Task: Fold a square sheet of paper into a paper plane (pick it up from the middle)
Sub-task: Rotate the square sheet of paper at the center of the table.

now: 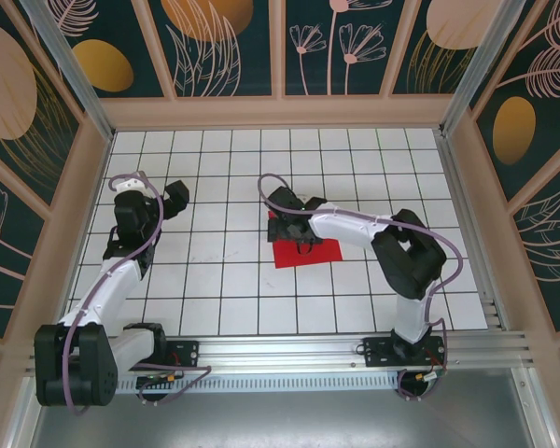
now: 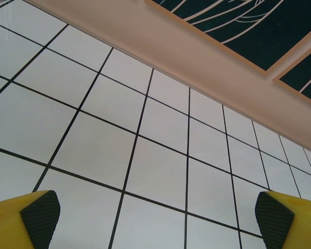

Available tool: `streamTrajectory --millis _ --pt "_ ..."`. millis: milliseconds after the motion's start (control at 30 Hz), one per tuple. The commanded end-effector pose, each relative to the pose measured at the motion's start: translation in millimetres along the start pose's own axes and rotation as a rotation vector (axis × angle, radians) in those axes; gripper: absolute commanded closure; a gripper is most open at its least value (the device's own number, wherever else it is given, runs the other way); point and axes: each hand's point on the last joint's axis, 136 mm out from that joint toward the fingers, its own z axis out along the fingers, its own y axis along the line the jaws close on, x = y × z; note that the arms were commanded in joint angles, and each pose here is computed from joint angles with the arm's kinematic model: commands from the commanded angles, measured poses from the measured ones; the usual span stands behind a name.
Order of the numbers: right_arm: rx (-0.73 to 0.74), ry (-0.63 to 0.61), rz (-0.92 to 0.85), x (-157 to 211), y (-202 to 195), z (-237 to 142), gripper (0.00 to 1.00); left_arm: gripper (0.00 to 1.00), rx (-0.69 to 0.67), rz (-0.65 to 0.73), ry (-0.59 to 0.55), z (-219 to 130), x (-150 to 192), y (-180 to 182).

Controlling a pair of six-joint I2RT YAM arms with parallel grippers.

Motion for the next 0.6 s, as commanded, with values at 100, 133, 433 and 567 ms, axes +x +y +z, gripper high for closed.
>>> streamTrajectory --millis 100,133,433,567 --pt "0.091 0.029 0.044 -3.4 -25.7 19.1 0.01 0.02 -0.014 -0.009 -0.012 1.8 -9.1 -0.2" --pt "0.077 0.042 0.037 -3.3 -23.8 21.9 0.01 0.02 -0.015 -0.009 -0.011 2.1 -8.6 0.1" --pt "0.082 0.085 -0.026 -3.3 -18.8 33.5 0.01 0.02 -0.020 -0.008 -0.006 3.3 -7.7 1.1" --pt "0.082 0.107 -0.050 1.8 -19.7 40.2 0.01 0.02 -0.022 -0.006 -0.006 3.5 -7.9 1.3"
